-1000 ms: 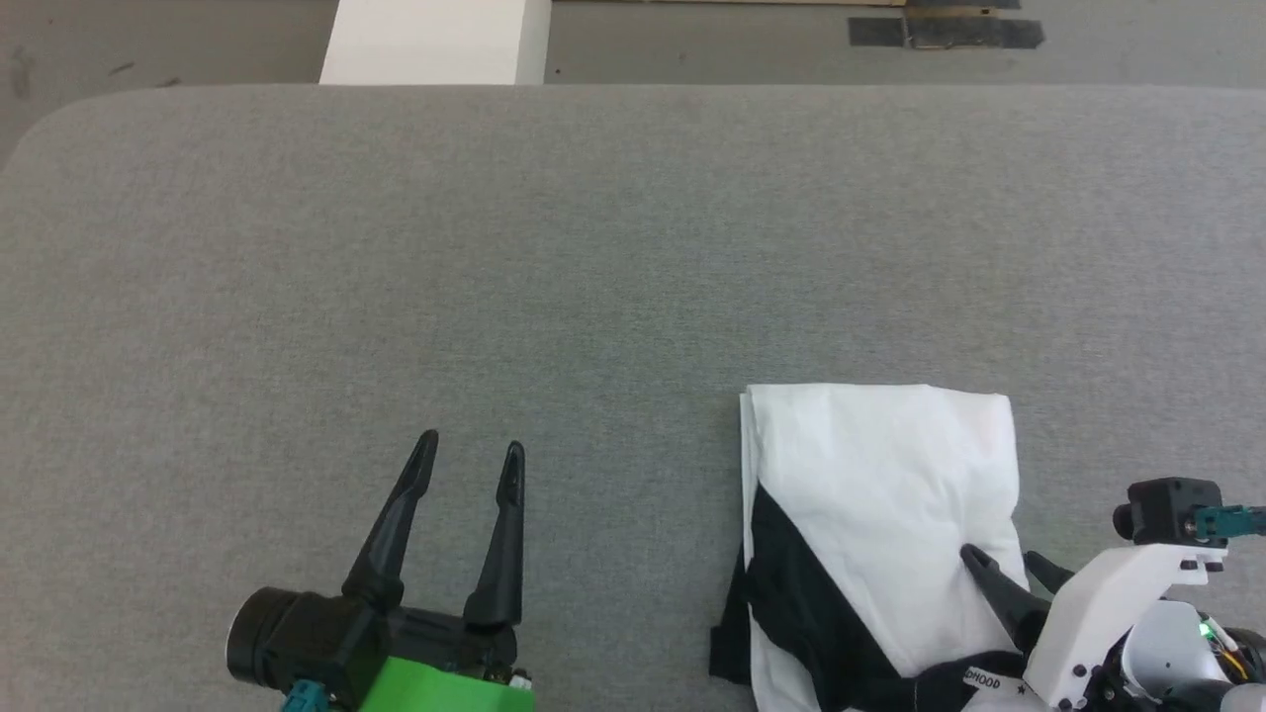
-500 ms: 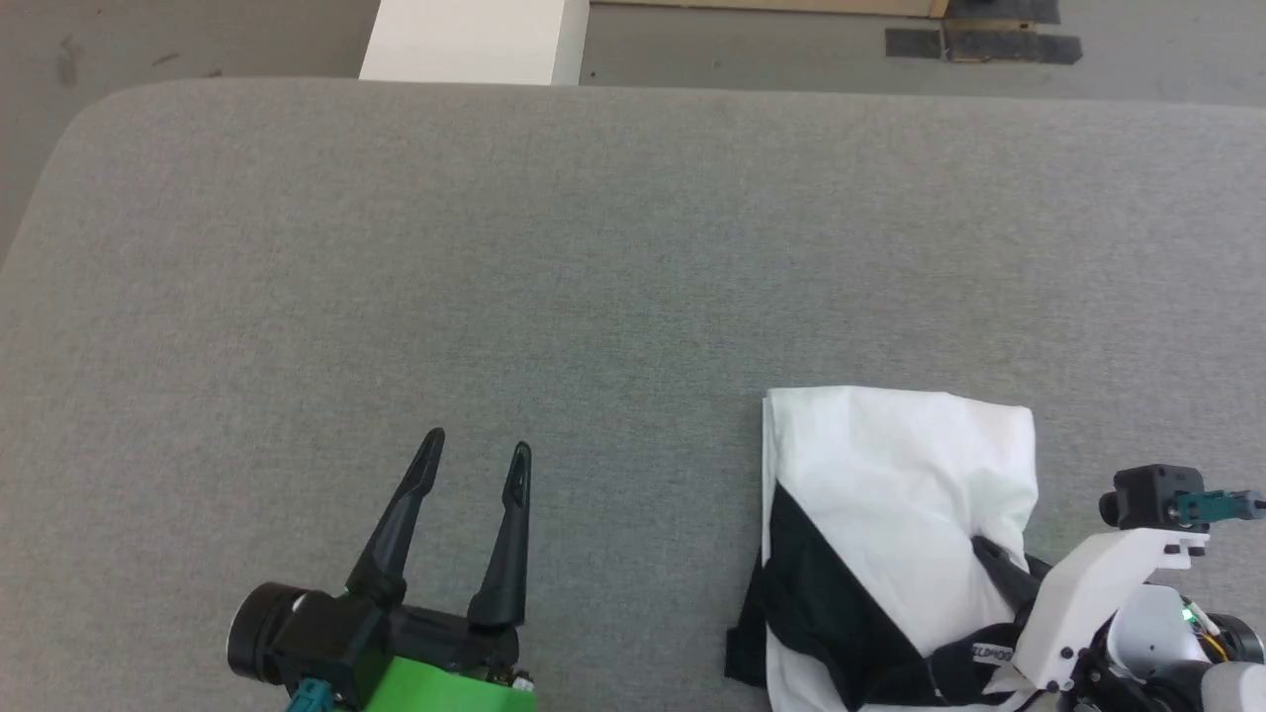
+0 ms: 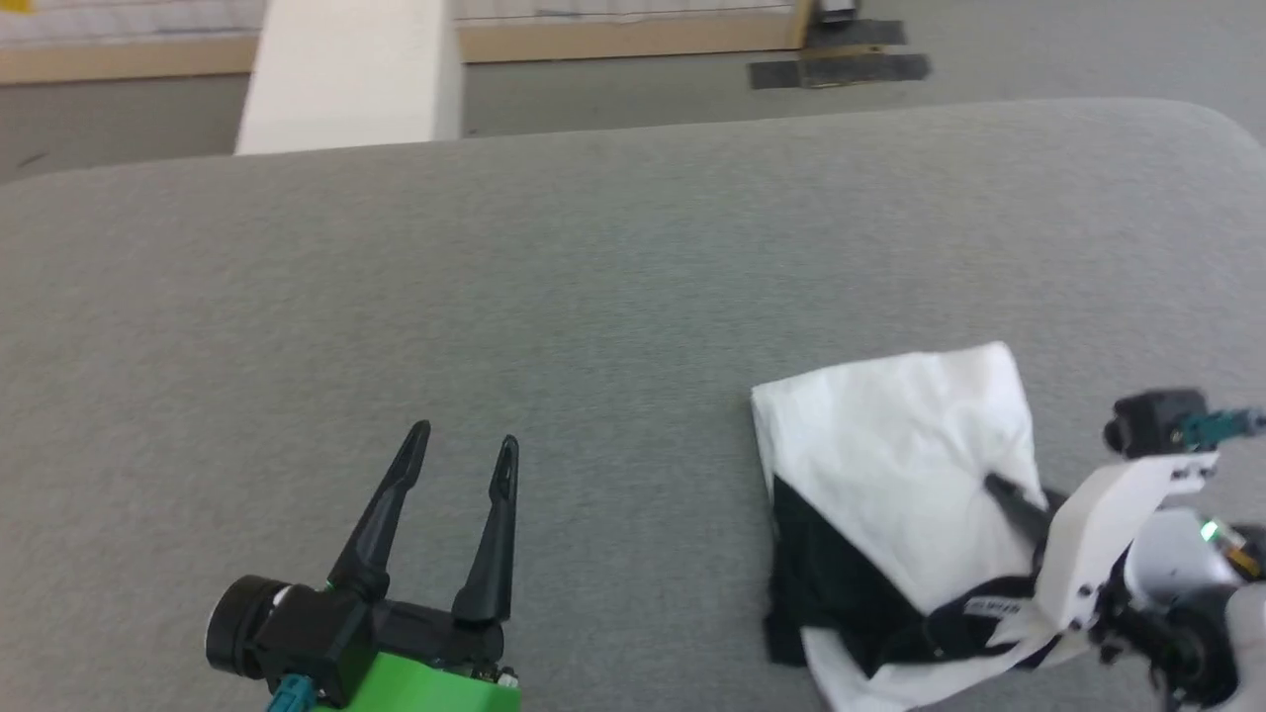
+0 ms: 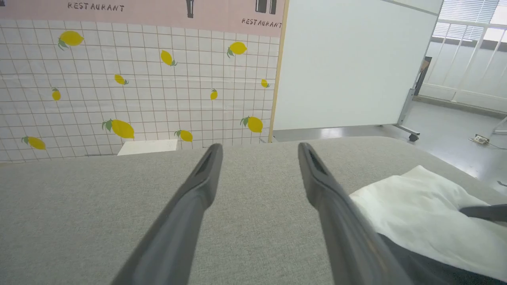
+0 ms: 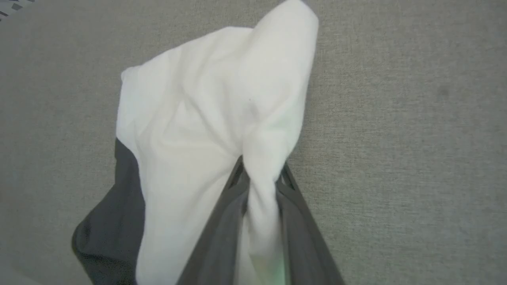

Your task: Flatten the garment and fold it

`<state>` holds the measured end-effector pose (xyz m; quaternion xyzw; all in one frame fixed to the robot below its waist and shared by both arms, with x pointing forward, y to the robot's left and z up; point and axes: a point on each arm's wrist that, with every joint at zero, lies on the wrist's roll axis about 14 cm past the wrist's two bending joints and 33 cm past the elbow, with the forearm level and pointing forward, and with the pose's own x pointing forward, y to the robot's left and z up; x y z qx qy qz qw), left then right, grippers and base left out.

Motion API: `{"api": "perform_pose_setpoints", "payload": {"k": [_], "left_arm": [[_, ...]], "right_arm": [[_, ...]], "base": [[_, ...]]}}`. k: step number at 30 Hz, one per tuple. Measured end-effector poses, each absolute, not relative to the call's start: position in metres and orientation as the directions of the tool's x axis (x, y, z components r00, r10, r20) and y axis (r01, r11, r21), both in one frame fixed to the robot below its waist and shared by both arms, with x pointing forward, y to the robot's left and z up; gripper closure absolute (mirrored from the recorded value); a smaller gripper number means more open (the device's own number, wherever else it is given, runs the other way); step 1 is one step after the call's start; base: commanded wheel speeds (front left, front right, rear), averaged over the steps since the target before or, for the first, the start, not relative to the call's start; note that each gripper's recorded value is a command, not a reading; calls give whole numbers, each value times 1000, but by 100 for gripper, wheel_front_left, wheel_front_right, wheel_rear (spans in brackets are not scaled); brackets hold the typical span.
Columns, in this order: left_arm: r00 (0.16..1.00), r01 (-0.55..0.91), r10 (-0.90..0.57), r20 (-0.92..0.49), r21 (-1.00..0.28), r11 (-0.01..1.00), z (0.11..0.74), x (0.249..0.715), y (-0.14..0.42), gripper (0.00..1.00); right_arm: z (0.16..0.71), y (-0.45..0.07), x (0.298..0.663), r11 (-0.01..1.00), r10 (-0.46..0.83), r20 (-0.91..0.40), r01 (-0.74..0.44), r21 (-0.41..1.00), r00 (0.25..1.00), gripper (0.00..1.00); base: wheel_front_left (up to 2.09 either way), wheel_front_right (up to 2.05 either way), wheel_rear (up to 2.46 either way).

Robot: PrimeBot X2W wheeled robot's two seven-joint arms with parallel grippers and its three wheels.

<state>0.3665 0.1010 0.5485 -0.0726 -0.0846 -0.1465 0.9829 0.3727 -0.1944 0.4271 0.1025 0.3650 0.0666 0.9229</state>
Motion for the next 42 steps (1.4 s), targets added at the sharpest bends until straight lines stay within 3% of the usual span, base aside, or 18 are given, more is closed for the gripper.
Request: {"api": "perform_pose_setpoints", "payload": {"k": [8, 17, 28, 32, 36, 37, 38, 42], "left_arm": [[901, 407, -378, 211, -115, 906, 553, 386, 67, 0], [868, 477, -448, 216, -105, 873, 541, 422, 40, 0], [860, 501, -483, 165, -89, 861, 505, 458, 30, 0], [869, 489, -475, 142, -99, 866, 490, 465, 33, 0], [883, 465, -450, 136, -115, 878, 481, 470, 38, 0], [885, 460, -444, 141, -117, 880, 481, 471, 40, 0], [887, 454, -438, 144, -112, 884, 482, 472, 42, 0], [883, 453, -432, 184, -92, 887, 491, 472, 45, 0]], "right_arm": [[468, -275, 386, 1000, 17, -636, -11, 14, 771, 100], [485, -345, 412, 973, -156, -640, 5, -232, 752, 100], [460, -435, 425, 871, -394, -658, 32, -490, 642, 100], [441, -452, 430, 852, -431, -669, 29, -523, 605, 100], [419, -458, 432, 849, -442, -688, 22, -528, 576, 56], [414, -459, 433, 852, -443, -692, 26, -524, 570, 13], [410, -458, 434, 854, -441, -694, 27, -520, 569, 0], [408, -458, 438, 853, -440, -684, 32, -521, 582, 0]], "base": [[0, 0, 0], [0, 0, 0], [0, 0, 0], [0, 0, 0], [0, 0, 0], [0, 0, 0], [0, 0, 0], [0, 0, 0]]}}
